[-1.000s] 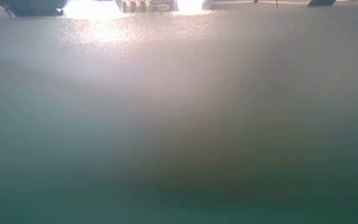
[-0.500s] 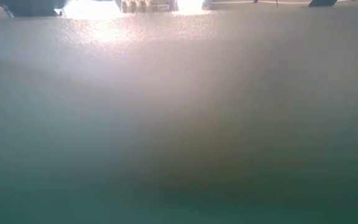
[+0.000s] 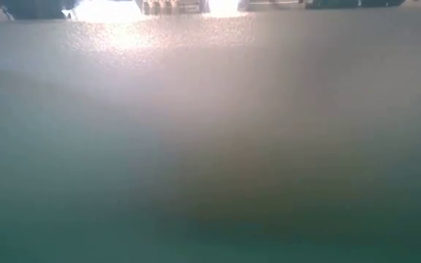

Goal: Sort silverware by color (type)
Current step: Put the gold table knife into the blue bin

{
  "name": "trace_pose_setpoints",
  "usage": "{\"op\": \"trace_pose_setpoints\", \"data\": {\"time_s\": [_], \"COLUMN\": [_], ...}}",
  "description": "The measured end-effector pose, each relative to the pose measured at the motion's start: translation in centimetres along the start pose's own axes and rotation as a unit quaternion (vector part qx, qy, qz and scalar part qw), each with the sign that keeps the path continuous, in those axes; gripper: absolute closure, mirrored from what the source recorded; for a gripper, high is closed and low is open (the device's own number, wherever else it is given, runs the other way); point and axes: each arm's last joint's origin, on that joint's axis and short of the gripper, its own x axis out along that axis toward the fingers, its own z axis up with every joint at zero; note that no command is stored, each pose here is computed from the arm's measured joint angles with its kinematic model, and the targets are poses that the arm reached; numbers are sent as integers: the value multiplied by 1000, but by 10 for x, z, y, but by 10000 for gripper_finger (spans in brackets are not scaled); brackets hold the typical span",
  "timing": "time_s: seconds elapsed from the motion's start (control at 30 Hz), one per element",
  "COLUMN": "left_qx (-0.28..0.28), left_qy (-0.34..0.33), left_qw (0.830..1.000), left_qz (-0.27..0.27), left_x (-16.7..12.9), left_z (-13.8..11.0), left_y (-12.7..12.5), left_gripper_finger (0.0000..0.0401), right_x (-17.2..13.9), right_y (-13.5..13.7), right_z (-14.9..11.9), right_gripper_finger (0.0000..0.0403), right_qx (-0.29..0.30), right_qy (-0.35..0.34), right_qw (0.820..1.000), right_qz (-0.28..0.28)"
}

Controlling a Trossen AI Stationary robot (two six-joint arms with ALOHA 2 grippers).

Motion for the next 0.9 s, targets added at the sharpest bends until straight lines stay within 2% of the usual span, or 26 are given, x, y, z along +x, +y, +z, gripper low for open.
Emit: {"op": "trace_pose_setpoints", "data": {"time_s": [0.1,0.2,0.33,0.63,0.9], "left_qx": [-6,-25,-52,-91,-157], "left_qy": [-2,-10,-30,-77,-101], "left_qw": [1000,1000,998,992,981], "left_qz": [-1,-3,-11,-28,-43], "left_x": [0,0,0,-7,-20], "left_z": [0,2,6,21,36], "left_y": [0,-1,-2,-3,0], "left_gripper_finger": [279,279,279,279,279], "right_x": [-12,-18,-17,4,14], "right_y": [28,56,90,140,188], "right_z": [-6,-20,-48,-131,-189], "right_gripper_finger": [392,392,392,392,391], "right_qx": [-23,-46,-96,-194,-289], "right_qy": [-44,-60,-40,93,152], "right_qw": [995,985,970,941,900], "right_qz": [82,153,220,262,288]}}
